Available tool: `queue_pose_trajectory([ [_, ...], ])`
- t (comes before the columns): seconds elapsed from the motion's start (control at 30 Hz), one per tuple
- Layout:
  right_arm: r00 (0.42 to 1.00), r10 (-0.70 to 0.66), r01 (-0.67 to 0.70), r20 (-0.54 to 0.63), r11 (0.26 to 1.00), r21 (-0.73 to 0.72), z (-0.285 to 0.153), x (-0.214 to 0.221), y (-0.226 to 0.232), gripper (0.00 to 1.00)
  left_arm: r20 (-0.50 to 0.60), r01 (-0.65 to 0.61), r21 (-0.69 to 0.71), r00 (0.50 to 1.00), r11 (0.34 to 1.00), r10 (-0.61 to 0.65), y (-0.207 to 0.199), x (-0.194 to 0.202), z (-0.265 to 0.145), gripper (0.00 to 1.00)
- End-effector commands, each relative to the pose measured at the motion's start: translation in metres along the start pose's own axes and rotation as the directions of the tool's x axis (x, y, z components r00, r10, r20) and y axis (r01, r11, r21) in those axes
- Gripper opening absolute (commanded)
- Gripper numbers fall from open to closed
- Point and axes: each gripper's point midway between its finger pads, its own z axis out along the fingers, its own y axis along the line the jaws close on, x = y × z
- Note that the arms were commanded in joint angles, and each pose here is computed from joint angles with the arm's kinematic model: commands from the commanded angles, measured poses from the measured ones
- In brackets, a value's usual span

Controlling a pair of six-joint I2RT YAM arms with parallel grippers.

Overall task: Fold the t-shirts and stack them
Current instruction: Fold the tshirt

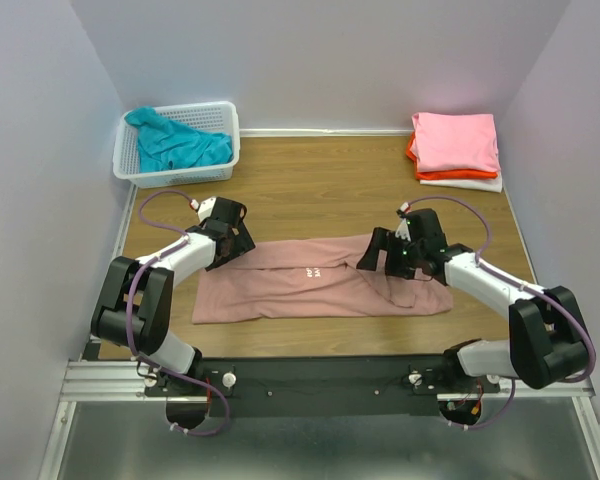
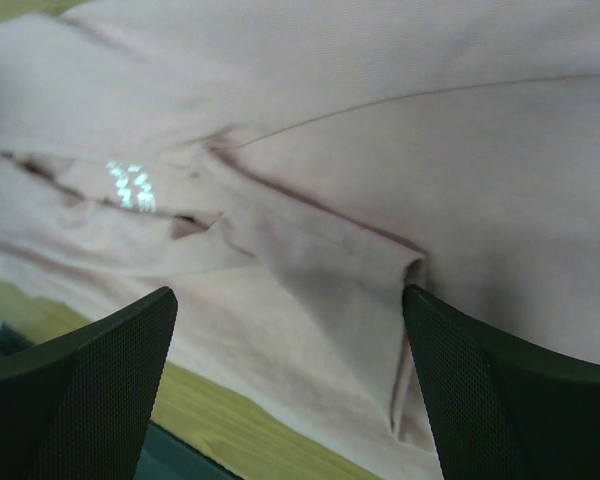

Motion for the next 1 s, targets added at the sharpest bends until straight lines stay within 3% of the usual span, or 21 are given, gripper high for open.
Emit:
queue_pose_trajectory([
  [0.0,0.992,-0.099,0.085,-0.073,0.980,-0.181,-0.001,0.018,0.027,1.00,-0.031,-0.011,-0.065,0.999,0.998,0.009,0.018,0.013,0.008,0.98],
  [0.27,0.958,-0.219,0.148,-0.184,0.930,-0.337,-0.007,0.063,0.049,1.00,-0.028,-0.012,-0.069,1.000,0.998,0.010,0.020,0.013,0.006,0.98],
  [0.53,0.899,-0.406,0.305,-0.166,0.850,-0.429,-0.024,0.105,0.103,1.00,-0.030,-0.013,-0.075,0.999,0.997,0.011,0.020,0.014,0.007,0.98],
  [0.63,0.924,-0.367,0.322,-0.109,0.898,-0.299,-0.022,0.090,0.090,1.00,-0.032,-0.014,-0.075,0.999,0.997,0.011,0.020,0.013,0.008,0.98],
  [0.67,0.945,-0.325,0.316,-0.042,0.937,-0.148,-0.019,0.068,0.074,1.00,-0.033,-0.016,-0.073,0.999,0.997,0.014,0.019,0.014,0.008,0.98],
  [0.77,0.960,-0.265,0.253,0.088,0.959,0.129,-0.022,0.030,0.039,1.00,-0.030,-0.019,-0.068,0.999,0.997,0.017,0.018,0.012,0.007,0.98],
  [0.9,0.958,-0.222,0.168,0.183,0.948,0.269,-0.027,-0.006,0.015,1.00,-0.030,-0.023,-0.071,0.999,0.997,0.020,0.020,0.013,0.007,0.98],
  [0.97,0.962,-0.217,0.162,0.168,0.943,0.292,-0.023,-0.012,0.008,1.00,-0.027,-0.022,-0.072,0.999,0.997,0.020,0.021,0.013,0.006,0.98],
])
